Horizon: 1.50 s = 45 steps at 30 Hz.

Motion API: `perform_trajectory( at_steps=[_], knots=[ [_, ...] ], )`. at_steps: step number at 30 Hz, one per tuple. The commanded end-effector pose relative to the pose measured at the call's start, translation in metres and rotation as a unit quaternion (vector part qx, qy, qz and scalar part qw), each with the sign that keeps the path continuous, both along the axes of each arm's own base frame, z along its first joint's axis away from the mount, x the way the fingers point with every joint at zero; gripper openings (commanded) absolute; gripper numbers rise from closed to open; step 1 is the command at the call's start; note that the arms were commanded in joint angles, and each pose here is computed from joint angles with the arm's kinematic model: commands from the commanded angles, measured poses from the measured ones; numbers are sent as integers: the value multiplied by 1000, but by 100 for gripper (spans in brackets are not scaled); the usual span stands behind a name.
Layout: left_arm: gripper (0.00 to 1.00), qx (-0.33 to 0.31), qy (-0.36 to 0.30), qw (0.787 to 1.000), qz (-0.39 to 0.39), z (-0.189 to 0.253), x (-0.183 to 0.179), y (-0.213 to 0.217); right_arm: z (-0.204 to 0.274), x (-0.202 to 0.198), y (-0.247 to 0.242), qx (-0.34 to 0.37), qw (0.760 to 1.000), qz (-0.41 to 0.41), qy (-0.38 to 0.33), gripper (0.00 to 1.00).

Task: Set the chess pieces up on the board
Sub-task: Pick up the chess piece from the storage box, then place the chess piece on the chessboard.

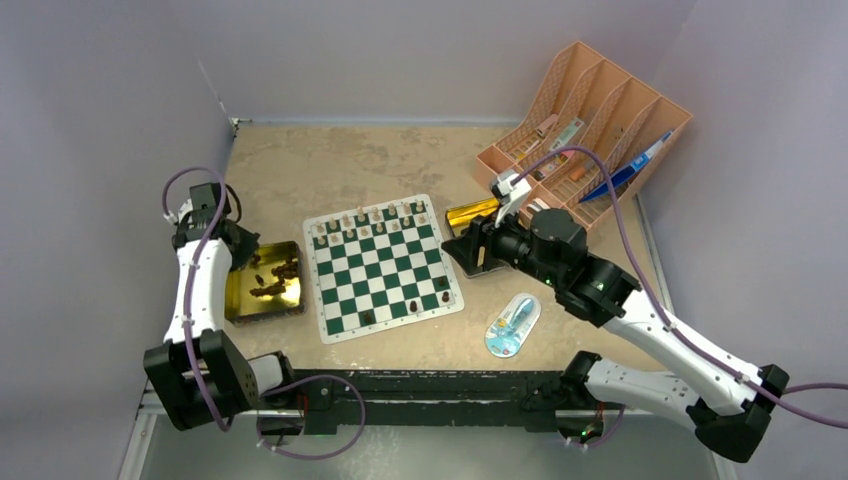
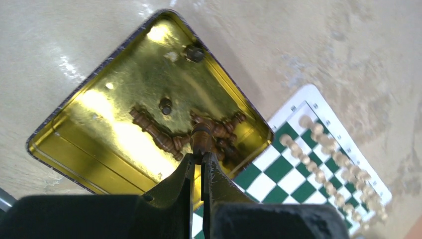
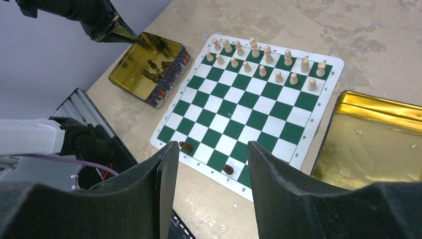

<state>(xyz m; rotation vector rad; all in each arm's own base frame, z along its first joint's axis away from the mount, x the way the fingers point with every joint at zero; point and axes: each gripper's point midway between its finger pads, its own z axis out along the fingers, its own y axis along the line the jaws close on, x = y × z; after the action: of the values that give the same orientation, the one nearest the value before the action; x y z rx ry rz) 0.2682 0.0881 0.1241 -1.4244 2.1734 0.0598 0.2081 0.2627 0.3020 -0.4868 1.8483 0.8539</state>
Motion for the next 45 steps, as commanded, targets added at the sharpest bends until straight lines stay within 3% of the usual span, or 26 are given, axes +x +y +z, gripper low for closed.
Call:
perform_trajectory(
  at_steps=[1, 3, 6, 9, 19, 23, 27, 40, 45],
  knots=[
    [0, -1, -71, 991, -115, 32, 22, -24, 24, -8, -3, 41, 998, 13, -35, 57],
    [0, -8, -108, 978, -180, 43, 32, -45, 27, -11, -6, 46, 998, 14, -39, 61],
    [0, 6, -128, 964, -233, 51, 38, -68, 30, -15, -11, 50, 998, 12, -44, 83],
    [0, 22, -114, 955, -271, 51, 39, -86, 28, -18, -16, 51, 998, 6, -39, 98],
    [0, -6, -106, 889, -444, 51, 28, -176, 22, -25, -35, 61, 997, -19, -34, 99],
    [0, 7, -73, 877, -474, 42, 15, -199, 26, -26, -44, 63, 997, -34, -41, 99],
    [0, 6, -81, 856, -510, 46, 0, -230, 22, -31, -52, 64, 997, -41, -32, 99],
    [0, 40, -84, 753, -652, 53, -28, -335, 26, -35, -68, 87, 993, -73, -21, 99],
    [0, 39, -86, 701, -707, 52, -43, -379, 38, -35, -75, 96, 991, -86, -29, 99]
  ],
)
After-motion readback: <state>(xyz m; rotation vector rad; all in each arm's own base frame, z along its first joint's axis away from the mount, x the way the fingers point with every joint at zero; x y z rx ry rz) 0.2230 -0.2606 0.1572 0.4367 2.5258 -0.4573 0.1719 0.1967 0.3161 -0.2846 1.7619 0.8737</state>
